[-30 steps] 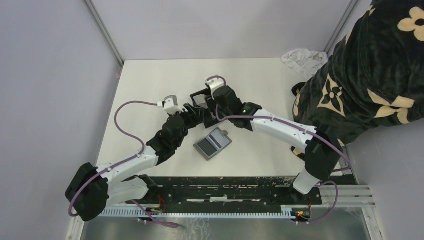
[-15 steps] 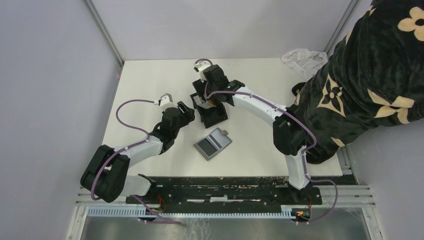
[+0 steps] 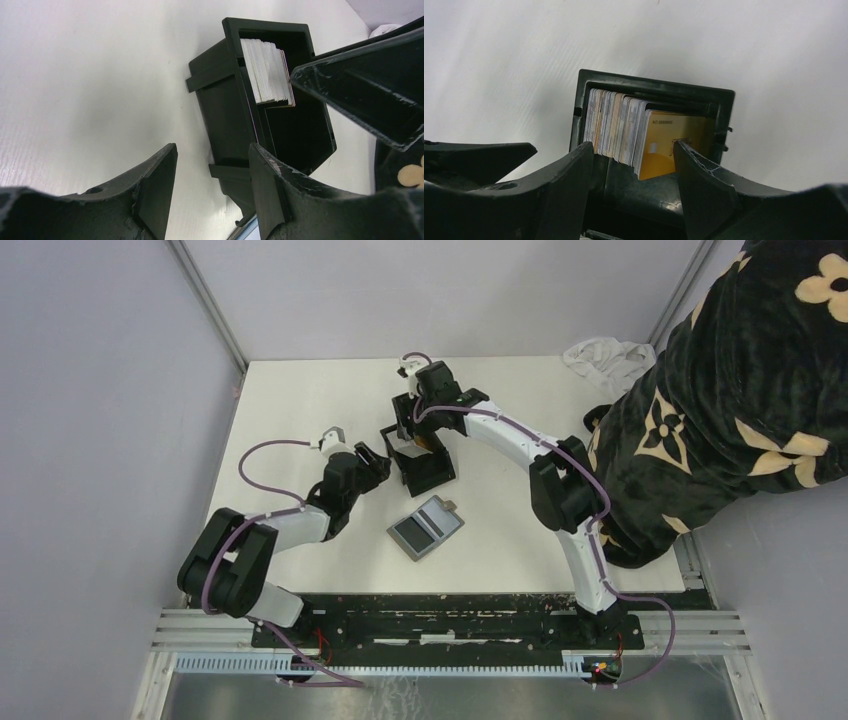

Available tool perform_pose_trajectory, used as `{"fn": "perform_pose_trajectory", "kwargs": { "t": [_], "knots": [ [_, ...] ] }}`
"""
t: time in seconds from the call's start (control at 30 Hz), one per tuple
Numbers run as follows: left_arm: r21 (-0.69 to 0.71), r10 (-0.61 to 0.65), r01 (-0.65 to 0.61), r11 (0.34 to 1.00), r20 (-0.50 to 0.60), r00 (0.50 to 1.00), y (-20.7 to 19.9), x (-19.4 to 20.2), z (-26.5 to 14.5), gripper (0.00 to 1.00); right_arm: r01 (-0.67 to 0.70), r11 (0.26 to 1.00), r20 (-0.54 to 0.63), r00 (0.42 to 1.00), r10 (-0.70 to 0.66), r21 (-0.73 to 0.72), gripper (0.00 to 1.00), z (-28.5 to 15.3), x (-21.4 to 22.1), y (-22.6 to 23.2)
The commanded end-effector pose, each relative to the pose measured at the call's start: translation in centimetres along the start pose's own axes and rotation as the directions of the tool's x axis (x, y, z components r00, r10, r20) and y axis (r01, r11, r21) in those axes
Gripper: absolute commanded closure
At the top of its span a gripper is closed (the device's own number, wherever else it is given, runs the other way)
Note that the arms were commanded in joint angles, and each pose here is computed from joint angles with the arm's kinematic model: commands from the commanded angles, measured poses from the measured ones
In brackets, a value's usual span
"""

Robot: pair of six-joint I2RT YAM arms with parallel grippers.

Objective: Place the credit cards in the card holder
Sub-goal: Pick up the credit card from the storage box.

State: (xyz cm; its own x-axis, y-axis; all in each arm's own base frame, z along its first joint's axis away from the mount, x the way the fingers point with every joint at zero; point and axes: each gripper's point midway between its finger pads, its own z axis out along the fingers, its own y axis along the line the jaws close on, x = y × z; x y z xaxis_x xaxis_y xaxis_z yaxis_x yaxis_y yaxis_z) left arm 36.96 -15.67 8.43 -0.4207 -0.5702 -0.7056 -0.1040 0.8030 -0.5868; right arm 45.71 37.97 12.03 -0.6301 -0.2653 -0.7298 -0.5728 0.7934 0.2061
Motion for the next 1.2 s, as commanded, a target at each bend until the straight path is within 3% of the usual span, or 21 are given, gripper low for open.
{"fn": "perform_pose_trajectory", "kwargs": {
  "t": [0.0, 0.53, 0.83, 1.17],
  "knots": [
    [0.078, -0.062, 0.059, 0.995, 0.04, 0.997, -2.1, -1.6, 0.6, 0.39, -0.06, 0.995, 0.007, 0.998, 0.06, -0.084, 0.34, 0.3, -0.9, 1.1],
    [0.139, -0.087, 0.087, 0.986, -0.006, 0.996, -2.6, -0.6, 1.3, 0.43, -0.195, 0.974, -0.068, 0.98, 0.188, -0.118, 0.37, 2.0, 2.1, 0.4],
    [0.164, -0.085, 0.093, 0.982, -0.056, 0.995, -2.9, 0.7, 2.0, 0.47, -0.228, 0.962, -0.083, 0.973, 0.217, -0.149, 0.48, 1.9, 2.1, 1.0],
    [0.182, -0.101, 0.114, 0.977, -0.08, 0.992, -3.2, 1.3, 2.3, 0.5, -0.225, 0.961, -0.067, 0.974, 0.217, -0.16, 0.53, 0.6, 1.2, 1.5]
  ]
}}
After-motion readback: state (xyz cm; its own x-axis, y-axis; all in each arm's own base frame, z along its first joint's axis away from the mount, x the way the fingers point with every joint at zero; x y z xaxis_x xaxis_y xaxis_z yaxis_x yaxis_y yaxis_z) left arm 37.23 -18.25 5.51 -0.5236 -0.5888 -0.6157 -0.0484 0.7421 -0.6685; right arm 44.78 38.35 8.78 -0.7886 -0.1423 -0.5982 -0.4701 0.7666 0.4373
